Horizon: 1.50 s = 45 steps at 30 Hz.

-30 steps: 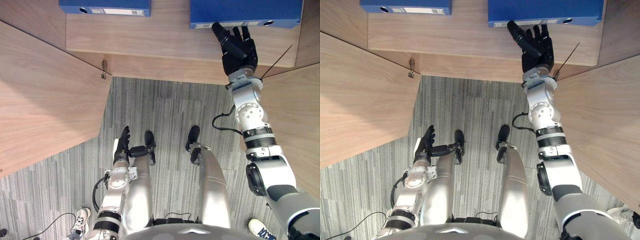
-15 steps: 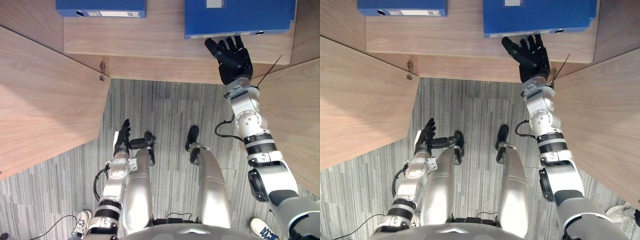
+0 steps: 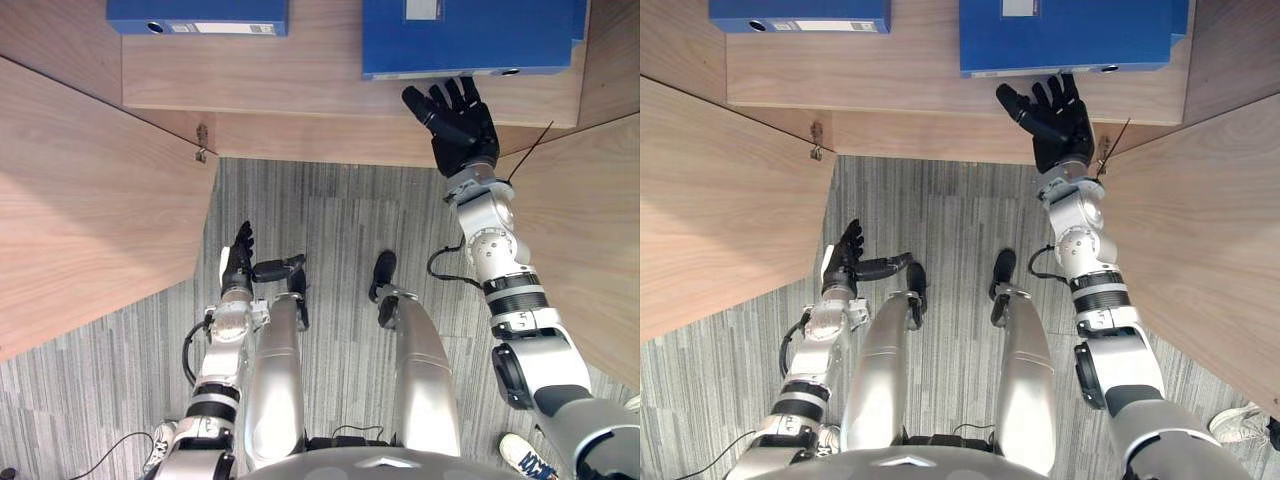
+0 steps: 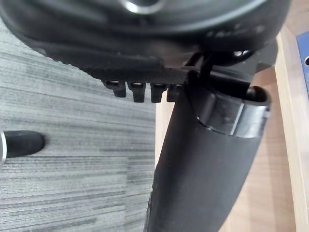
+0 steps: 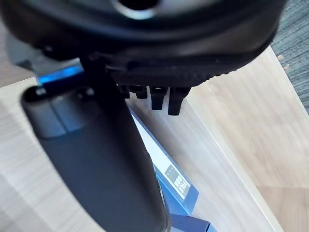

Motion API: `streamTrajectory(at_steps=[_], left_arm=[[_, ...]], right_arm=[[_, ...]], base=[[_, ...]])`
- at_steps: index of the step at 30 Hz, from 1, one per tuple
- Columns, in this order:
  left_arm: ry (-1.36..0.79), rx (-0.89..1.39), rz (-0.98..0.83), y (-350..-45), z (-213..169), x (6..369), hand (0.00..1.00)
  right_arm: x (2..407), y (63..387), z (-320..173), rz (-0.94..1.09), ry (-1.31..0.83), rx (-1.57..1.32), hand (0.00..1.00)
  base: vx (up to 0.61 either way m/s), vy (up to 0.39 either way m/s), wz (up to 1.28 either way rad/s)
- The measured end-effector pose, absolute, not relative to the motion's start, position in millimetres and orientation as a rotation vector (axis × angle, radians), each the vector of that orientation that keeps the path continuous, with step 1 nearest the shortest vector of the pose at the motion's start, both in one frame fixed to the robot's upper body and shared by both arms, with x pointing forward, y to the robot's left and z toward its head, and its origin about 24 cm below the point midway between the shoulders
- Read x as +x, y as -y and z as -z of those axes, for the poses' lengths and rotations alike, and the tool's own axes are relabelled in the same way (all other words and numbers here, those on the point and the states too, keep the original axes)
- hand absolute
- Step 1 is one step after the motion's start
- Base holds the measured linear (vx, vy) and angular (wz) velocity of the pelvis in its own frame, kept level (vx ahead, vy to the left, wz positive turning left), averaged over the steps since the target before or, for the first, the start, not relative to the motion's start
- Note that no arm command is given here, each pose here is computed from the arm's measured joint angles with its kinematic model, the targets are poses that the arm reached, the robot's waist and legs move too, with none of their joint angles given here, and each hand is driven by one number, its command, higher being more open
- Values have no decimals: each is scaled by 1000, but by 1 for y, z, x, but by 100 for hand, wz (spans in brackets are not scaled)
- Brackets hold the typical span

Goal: Walk over to the cabinet, pick up the folder, carry it to the office cabinet, place the folder inside the office cabinet, then close the office cabinet door

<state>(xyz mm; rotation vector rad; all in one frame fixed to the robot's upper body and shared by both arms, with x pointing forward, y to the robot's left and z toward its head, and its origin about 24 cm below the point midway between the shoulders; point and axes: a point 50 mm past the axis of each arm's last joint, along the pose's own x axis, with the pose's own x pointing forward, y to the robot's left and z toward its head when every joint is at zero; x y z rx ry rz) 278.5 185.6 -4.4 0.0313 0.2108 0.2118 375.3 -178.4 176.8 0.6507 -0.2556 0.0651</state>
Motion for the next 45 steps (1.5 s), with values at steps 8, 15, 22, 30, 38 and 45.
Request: streamTrajectory(at_steps=[8, 15, 22, 30, 38, 45], left_arm=[[-211, 30, -212, -185, 4, 279, 100], [-234, 30, -218, -186, 11, 273, 100], [-275, 16, -224, -184, 22, 262, 100], [-277, 6, -223, -184, 22, 262, 100], [-264, 5, -211, -183, 18, 268, 100], [-263, 6, -202, -183, 18, 268, 100]], right_arm=[[379, 161, -196, -131, 275, 623, 100], [385, 135, -249, -203, 373, 594, 100], [396, 132, -266, -146, 373, 509, 100], [403, 147, -243, -75, 285, 503, 100], [396, 166, -212, -48, 251, 510, 100], [380, 171, -201, -74, 283, 466, 100]], base=[[0, 0, 0], [0, 0, 0], [0, 0, 0], [-8, 1, 1], [-1, 0, -1], [-15, -6, -5]])
